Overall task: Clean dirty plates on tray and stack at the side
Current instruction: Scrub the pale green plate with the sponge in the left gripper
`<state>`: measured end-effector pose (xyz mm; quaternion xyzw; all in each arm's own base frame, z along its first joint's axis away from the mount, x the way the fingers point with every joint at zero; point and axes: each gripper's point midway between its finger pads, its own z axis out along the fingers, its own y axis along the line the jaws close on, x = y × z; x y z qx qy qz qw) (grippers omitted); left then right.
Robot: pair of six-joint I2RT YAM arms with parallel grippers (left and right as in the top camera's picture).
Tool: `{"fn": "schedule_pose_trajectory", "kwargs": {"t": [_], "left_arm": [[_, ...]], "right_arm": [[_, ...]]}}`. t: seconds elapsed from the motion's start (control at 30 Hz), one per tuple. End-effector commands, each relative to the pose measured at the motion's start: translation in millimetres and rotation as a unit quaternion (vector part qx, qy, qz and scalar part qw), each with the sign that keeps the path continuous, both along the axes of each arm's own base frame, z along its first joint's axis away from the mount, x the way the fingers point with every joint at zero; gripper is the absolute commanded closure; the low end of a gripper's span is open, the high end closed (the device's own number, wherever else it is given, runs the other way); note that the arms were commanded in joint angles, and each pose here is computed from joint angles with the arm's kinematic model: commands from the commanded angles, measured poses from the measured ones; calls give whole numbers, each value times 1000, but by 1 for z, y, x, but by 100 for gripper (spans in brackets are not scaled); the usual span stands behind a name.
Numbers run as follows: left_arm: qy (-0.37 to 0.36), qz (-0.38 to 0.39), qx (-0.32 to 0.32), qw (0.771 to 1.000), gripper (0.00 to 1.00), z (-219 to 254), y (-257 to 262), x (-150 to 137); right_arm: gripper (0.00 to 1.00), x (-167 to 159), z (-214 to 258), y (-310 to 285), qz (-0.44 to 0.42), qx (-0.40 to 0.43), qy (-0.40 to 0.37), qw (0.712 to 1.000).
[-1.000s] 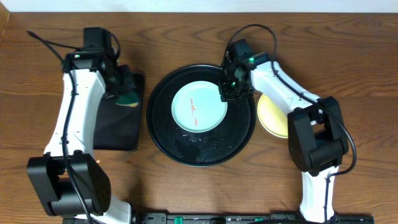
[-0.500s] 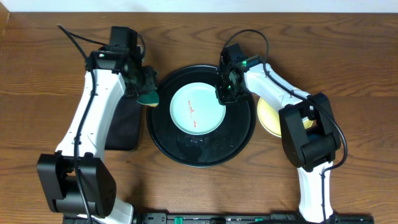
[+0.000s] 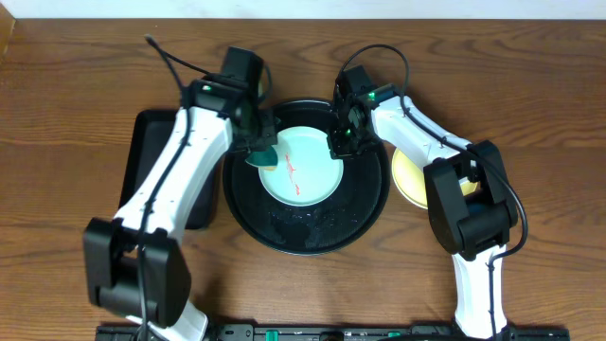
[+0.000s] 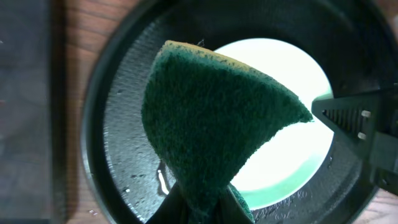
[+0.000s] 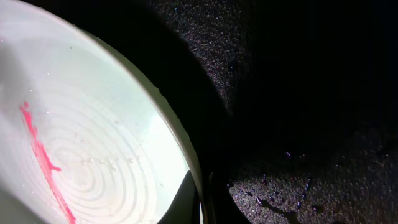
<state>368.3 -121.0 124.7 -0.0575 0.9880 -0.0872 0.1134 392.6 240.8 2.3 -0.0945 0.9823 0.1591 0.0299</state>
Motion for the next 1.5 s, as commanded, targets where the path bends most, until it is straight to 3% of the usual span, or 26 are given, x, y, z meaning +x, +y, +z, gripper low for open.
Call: {"fn": "schedule_pose_trajectory", "kwargs": {"t": [0.0, 0.47, 0.6, 0.77, 0.9, 1.0, 1.1, 1.2, 1.3, 1.47], "left_arm": [[26, 12, 5, 1000, 93, -22, -7, 2], [131, 51, 9, 990, 92, -115, -21, -2], [159, 39, -40, 986, 93, -119, -38, -10], [179, -57, -163, 969, 93, -101, -80, -23], [169, -79, -167, 968, 92, -101, -82, -22], [150, -73, -113, 980, 92, -110, -66, -14], [130, -28, 7, 991, 93, -122, -28, -5], [122, 15, 90, 988, 93, -124, -3, -5], [118, 35, 123, 985, 93, -123, 1, -8], [113, 24, 126, 985, 92, -123, -16, -13]], "right_arm": [[99, -12, -37, -7, -13, -27, 37, 999], [99, -10, -38, -11, -19, -37, 33, 999], [99, -9, -38, -10, -19, -36, 31, 999], [99, -9, -38, -10, -19, -36, 31, 999], [99, -9, -38, -10, -19, -36, 31, 999], [99, -9, -38, -10, -19, -36, 31, 999], [99, -9, -38, -10, -19, -36, 31, 999], [99, -9, -38, -11, -19, -37, 30, 999], [99, -8, -39, -12, -20, -42, 28, 999], [99, -7, -39, -13, -22, -45, 27, 998]]}}
